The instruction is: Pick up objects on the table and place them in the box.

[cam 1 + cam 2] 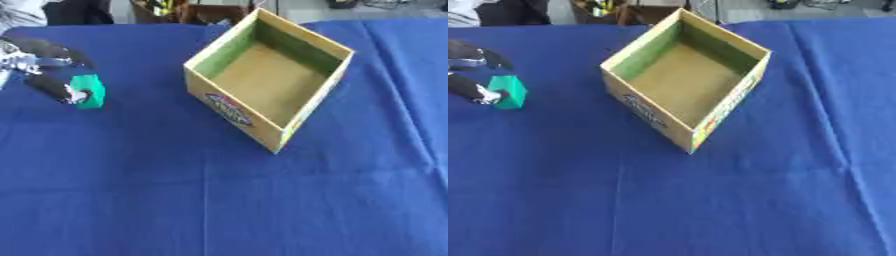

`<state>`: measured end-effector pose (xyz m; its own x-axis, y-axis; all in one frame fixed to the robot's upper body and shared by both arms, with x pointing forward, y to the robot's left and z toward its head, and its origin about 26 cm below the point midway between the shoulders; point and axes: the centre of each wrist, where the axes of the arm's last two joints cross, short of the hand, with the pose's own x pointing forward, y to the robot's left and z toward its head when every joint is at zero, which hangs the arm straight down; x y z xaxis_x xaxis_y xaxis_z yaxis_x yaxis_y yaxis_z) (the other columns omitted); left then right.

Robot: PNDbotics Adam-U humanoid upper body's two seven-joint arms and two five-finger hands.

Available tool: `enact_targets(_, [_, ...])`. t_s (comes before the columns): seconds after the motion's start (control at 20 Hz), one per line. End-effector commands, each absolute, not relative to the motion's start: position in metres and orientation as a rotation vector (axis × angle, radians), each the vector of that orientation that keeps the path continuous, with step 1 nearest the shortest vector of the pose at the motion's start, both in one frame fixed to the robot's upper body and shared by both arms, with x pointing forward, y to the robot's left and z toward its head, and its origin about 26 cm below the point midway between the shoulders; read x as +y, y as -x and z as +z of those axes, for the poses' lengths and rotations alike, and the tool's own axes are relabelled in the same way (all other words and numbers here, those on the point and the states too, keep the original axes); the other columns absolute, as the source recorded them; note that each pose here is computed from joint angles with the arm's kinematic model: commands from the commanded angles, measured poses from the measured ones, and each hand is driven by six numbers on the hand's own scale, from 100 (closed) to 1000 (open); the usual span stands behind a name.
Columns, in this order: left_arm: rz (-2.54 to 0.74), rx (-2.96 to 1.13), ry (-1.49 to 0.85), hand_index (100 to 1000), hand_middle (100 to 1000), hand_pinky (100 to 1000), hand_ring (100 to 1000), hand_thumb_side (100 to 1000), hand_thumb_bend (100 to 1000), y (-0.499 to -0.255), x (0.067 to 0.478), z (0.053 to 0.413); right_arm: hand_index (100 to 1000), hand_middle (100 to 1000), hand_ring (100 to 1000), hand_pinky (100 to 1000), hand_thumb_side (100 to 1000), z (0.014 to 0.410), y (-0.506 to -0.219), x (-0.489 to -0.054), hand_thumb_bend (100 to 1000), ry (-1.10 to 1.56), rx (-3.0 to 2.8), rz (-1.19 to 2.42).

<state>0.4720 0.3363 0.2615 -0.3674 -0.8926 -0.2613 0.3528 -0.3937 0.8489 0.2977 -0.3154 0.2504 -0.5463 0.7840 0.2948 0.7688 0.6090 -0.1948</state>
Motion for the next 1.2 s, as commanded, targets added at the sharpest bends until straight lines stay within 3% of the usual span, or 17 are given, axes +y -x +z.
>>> enact_targets(0.05, [-1.872, -0.885, -0.945, 1000, 986, 917, 933, 730, 631, -0.471, 0.345, 0.274, 694, 607, 720, 722, 947, 0.260, -0.295, -0.316, 100, 1.256, -2.519, 0.064])
enact_targets(0.25, [-1.865, -0.899, -0.940, 1000, 998, 921, 948, 751, 723, -0.470, 0.343, 0.281, 683, 601, 715, 720, 942, 0.258, -0.295, -0.316, 100, 1.246, -2.517, 0.061])
enact_targets(0.45, [-1.857, -0.878, -0.961, 1000, 974, 911, 936, 745, 712, -0.471, 0.341, 0.281, 680, 598, 713, 720, 939, 0.257, -0.295, -0.315, 100, 1.236, -2.517, 0.061])
enact_targets(0.65, [-1.862, -0.891, -0.975, 1000, 894, 889, 895, 736, 694, -0.473, 0.340, 0.277, 674, 594, 713, 719, 938, 0.257, -0.295, -0.315, 100, 1.235, -2.513, 0.058])
enact_targets(0.9, [-1.858, -0.929, -1.009, 1000, 751, 818, 803, 700, 595, -0.474, 0.343, 0.272, 671, 592, 710, 715, 937, 0.257, -0.295, -0.315, 100, 1.234, -2.513, 0.055])
enact_targets(1.2, [-1.844, -0.979, -1.035, 873, 614, 734, 680, 629, 361, -0.474, 0.344, 0.271, 670, 590, 708, 710, 934, 0.257, -0.295, -0.315, 100, 1.235, -2.512, 0.048])
